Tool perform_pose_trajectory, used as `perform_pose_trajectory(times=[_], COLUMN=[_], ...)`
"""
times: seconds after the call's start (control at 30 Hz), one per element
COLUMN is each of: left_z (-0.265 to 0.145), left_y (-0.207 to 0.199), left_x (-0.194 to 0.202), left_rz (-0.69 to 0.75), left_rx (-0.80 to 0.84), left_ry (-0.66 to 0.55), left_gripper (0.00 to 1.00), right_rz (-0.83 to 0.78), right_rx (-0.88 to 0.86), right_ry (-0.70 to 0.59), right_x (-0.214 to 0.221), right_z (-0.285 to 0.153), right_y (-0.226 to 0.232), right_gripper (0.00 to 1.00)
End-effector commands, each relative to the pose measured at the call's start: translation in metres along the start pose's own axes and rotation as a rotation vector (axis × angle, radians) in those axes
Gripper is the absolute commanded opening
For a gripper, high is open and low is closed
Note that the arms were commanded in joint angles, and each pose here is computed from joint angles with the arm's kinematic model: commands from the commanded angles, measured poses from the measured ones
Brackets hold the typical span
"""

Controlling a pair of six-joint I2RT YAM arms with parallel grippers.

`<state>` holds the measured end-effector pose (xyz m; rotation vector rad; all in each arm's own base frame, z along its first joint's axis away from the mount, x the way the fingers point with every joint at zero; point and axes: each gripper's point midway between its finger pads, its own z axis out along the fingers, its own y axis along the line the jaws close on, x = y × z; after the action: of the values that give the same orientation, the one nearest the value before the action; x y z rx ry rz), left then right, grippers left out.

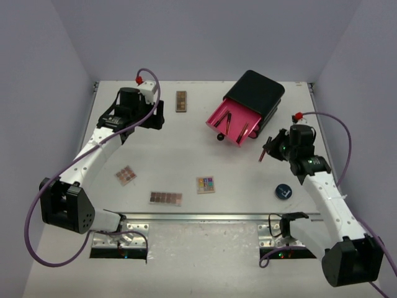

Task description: Organize the makeup

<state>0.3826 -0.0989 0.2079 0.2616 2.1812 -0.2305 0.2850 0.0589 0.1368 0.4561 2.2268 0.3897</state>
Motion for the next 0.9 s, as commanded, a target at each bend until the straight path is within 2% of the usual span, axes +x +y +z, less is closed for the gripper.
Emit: perform_pose_trajectory(times=[0.0, 0.1, 0.3, 0.5, 0.87], left_z=[-0.003, 0.003, 0.006, 0.012, 0.022], left_y=[-0.004, -0.007, -0.008, -0.006, -0.008], left_x=[-0.031, -0.029, -0.026, -0.020, -0.014], left_rz=[-0.021, -0.036, -0.035, -0.025, -0.040], left_rx=[0.030, 0.044, 0.054, 0.050, 0.062], left_ry=[-0.085, -0.070, -0.057, -0.035, -0.012], left_gripper=[0.68, 0.68, 0.68, 0.68, 0.68], right_rz=[0.035, -0.039, -0.041, -0.032, -0.065], right_rx=[-0.215, -0.205, -0.207, -0.141, -0.100], right_ry=[-0.179, -0.261, -0.258, -0.285, -0.208], right_x=[-0.066, -0.096, -0.108, -0.113, -0.080], right_z=[-0.015, -0.006, 0.032, 0.058, 0.088], right_y=[0.070, 0.103, 0.138, 0.136, 0.137], right_gripper=[0.00, 0.00, 0.00, 0.00, 0.01])
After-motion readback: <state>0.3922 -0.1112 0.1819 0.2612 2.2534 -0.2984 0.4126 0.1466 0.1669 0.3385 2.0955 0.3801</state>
